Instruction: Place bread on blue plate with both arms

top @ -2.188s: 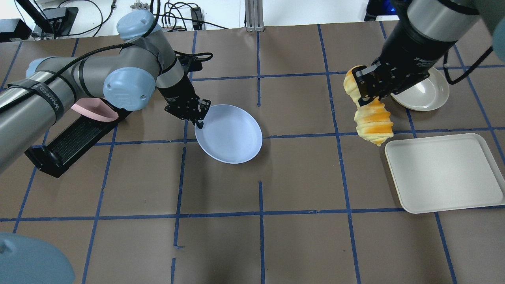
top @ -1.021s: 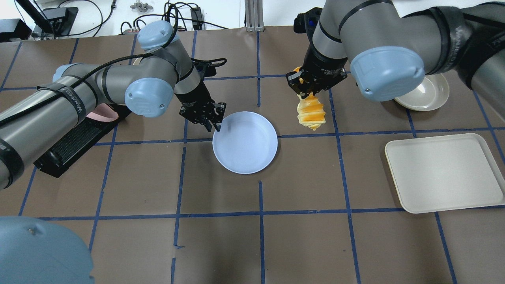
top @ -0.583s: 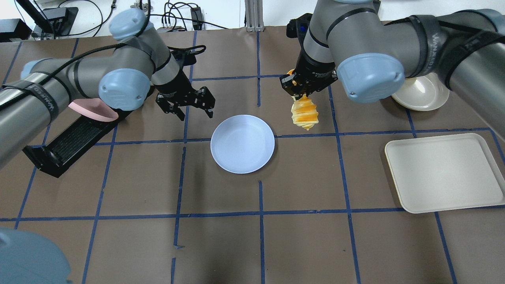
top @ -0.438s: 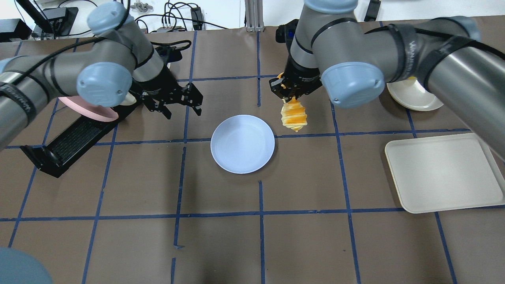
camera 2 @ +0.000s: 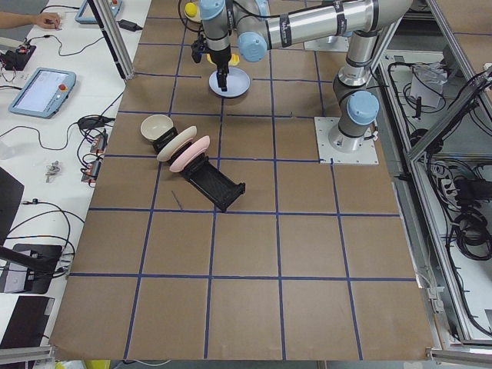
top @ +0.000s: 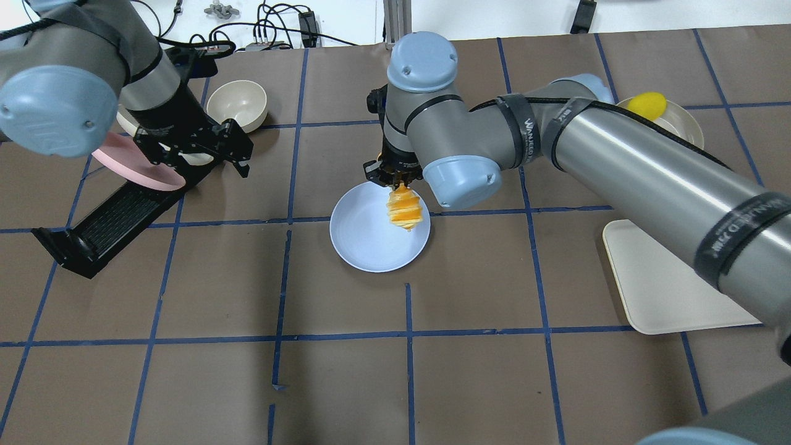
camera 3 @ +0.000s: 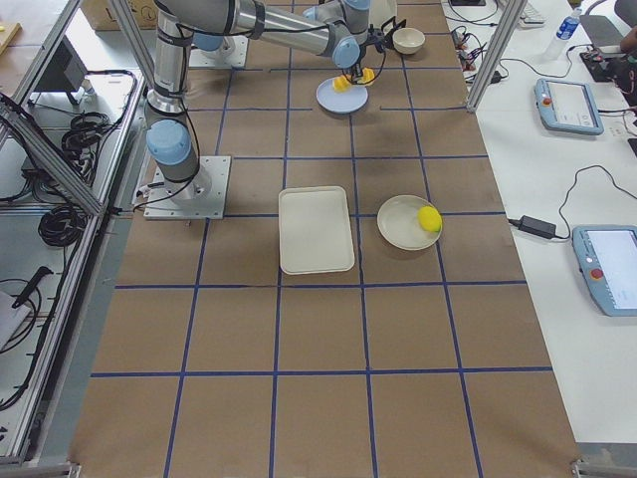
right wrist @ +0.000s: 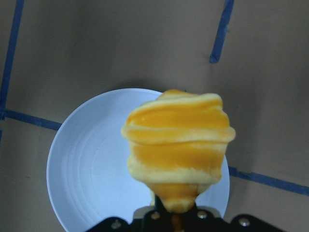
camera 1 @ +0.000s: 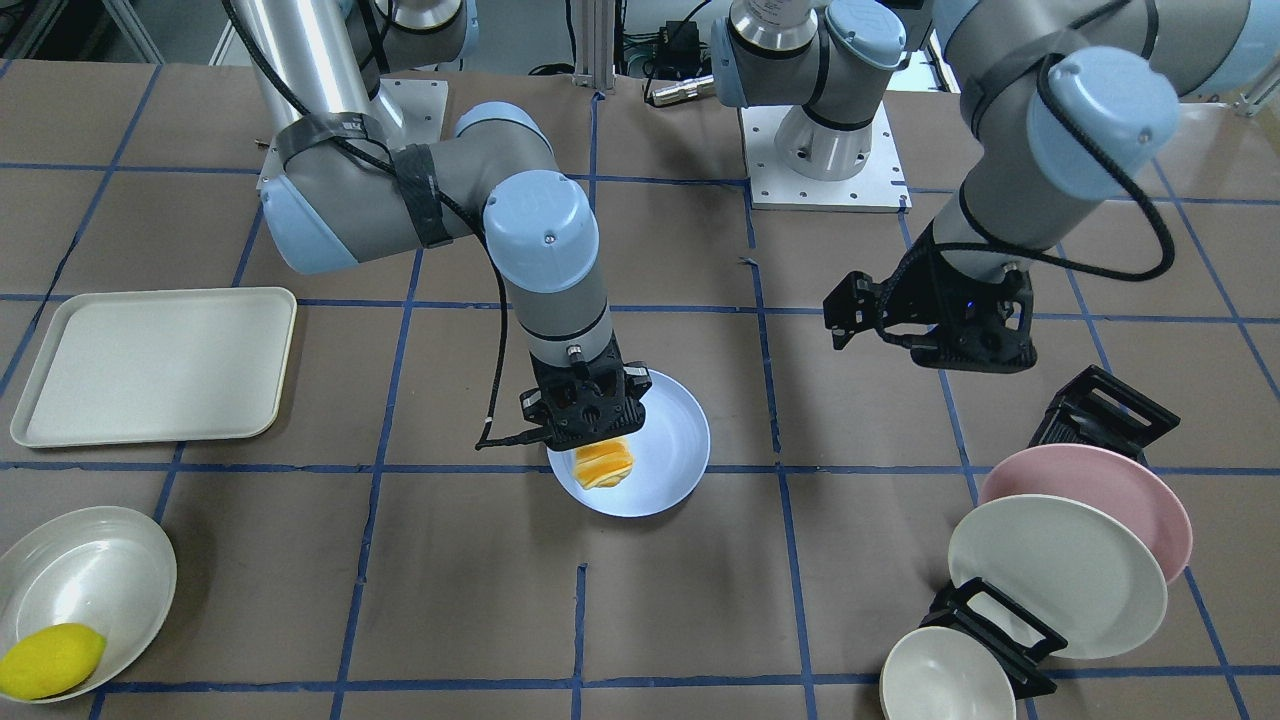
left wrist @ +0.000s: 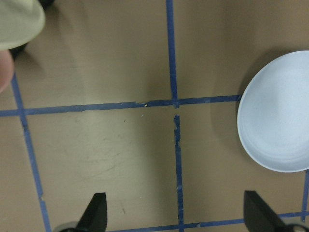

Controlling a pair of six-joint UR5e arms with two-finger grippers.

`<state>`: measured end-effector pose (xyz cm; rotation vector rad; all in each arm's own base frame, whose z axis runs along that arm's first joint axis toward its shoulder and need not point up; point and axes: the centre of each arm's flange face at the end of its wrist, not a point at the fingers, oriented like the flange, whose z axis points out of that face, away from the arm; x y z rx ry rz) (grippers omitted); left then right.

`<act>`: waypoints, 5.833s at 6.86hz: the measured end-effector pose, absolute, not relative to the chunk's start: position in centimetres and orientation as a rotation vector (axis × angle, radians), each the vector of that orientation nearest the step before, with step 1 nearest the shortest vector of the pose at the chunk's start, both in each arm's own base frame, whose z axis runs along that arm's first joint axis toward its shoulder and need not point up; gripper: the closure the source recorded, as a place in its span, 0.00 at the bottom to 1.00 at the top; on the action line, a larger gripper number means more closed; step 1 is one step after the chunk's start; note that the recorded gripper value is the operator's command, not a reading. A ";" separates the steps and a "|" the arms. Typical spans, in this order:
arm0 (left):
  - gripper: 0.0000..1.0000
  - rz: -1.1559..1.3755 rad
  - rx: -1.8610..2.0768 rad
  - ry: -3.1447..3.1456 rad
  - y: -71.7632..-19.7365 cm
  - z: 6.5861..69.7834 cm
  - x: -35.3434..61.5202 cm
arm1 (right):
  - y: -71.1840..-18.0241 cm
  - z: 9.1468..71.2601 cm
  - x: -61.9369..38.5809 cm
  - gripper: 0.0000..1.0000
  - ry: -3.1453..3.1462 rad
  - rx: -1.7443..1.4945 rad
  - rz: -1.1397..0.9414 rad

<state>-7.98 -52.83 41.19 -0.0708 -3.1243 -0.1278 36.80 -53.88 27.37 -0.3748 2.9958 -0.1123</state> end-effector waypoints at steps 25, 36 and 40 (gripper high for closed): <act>0.00 -0.083 0.075 -3.104 -48.9 46.4 -10.5 | -59.3 51.4 18.0 0.01 3.176 0.173 -0.185; 0.00 -0.101 0.129 -3.101 -49.5 46.7 -10.6 | -45.7 50.6 18.0 0.07 3.137 -0.222 0.019; 0.00 -0.103 0.129 -3.101 -49.5 46.7 -10.6 | -43.7 49.9 17.8 0.06 3.144 -0.218 0.004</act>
